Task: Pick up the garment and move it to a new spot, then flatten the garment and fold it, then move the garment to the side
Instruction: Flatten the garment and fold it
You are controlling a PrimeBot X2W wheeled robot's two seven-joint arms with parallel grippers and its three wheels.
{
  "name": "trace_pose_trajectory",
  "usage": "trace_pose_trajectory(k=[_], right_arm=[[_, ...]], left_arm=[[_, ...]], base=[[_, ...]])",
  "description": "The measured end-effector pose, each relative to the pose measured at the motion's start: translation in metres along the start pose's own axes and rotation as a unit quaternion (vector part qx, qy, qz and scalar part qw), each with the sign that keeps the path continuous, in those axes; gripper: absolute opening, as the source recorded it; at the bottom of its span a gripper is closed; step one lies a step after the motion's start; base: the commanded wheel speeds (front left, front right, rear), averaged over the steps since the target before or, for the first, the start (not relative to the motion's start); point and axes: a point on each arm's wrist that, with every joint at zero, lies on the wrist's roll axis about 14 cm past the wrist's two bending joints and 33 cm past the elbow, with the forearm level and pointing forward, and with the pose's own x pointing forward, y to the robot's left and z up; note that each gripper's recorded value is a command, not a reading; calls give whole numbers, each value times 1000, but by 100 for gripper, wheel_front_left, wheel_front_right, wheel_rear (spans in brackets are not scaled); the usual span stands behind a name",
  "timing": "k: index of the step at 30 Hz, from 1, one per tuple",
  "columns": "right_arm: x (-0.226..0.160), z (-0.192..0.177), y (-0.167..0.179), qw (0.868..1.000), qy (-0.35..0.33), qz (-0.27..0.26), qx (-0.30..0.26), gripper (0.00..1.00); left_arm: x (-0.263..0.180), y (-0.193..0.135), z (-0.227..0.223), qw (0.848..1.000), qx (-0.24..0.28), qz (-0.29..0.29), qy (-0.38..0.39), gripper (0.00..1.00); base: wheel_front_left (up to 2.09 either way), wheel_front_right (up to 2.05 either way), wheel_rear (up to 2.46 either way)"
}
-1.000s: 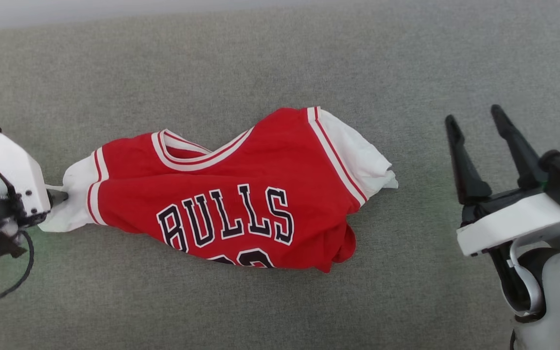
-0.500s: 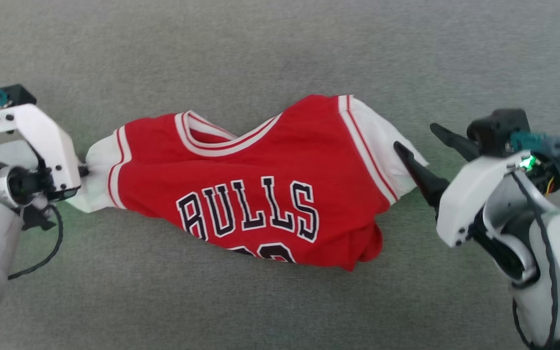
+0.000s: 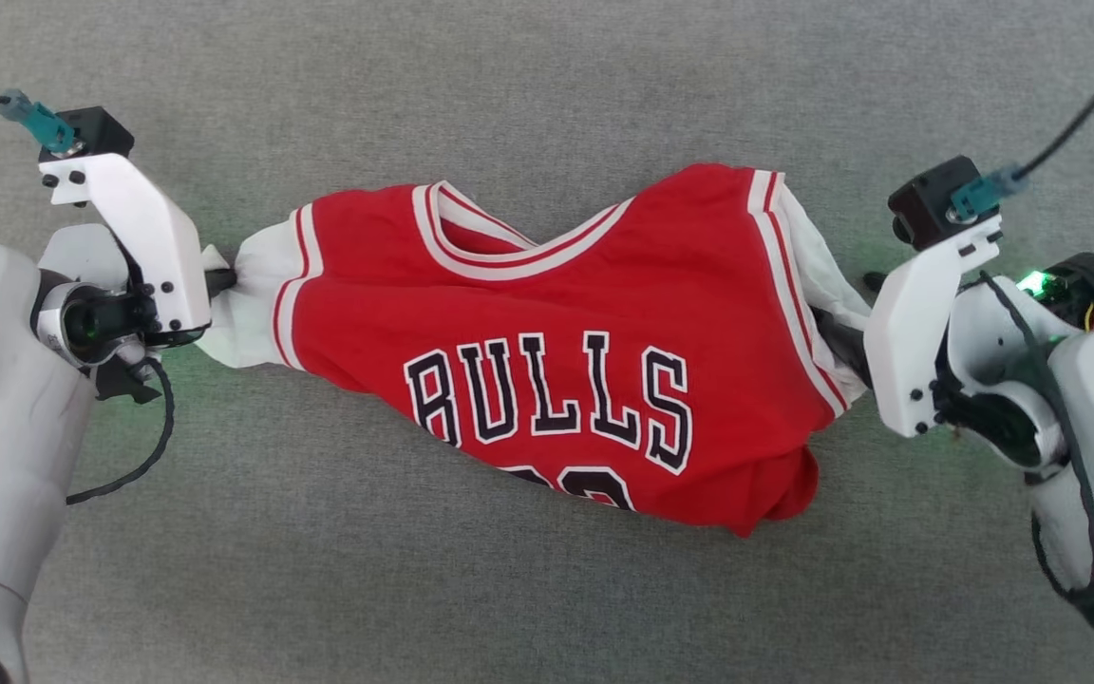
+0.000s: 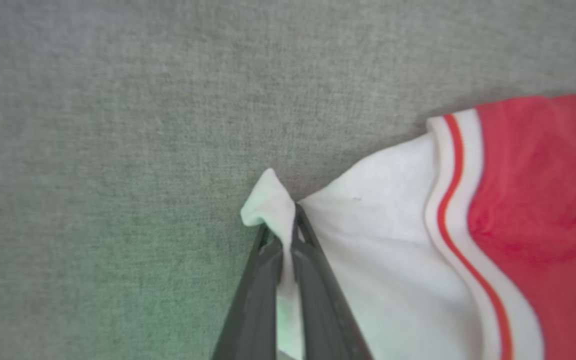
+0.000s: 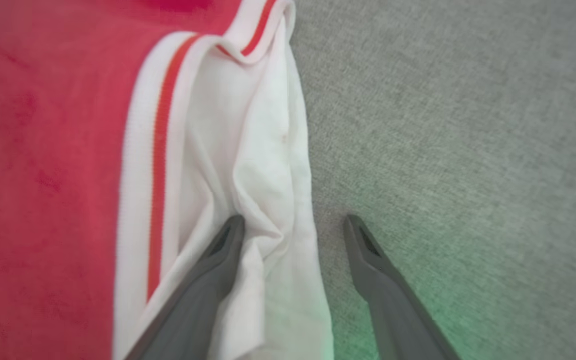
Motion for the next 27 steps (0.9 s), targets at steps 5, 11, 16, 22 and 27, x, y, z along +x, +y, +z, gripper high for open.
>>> trace_pose_trajectory(k=[5, 11, 16, 22, 27], right_arm=[[4, -3, 1, 999, 33, 16, 10, 0], [-10, 16, 1, 999, -4, 26, 37, 0], [-47, 57, -6, 996, -76, 18, 37, 0], [-105, 112, -3, 984, -177, 8, 6, 0], [-159, 153, -1, 965, -261, -7, -23, 0]], left_arm=[[0, 0, 1, 1000, -2, -1, -6, 0], [-16, 0, 19, 998, -9, -4, -54, 0], [-53, -9, 59, 992, 18, -9, -124, 0], [-117, -37, 112, 973, 63, -29, -220, 0], [-177, -69, 144, 949, 100, -51, -295, 0]], base=[[0, 0, 0], [0, 0, 0], [0, 0, 0], [0, 0, 0], [0, 0, 0]])
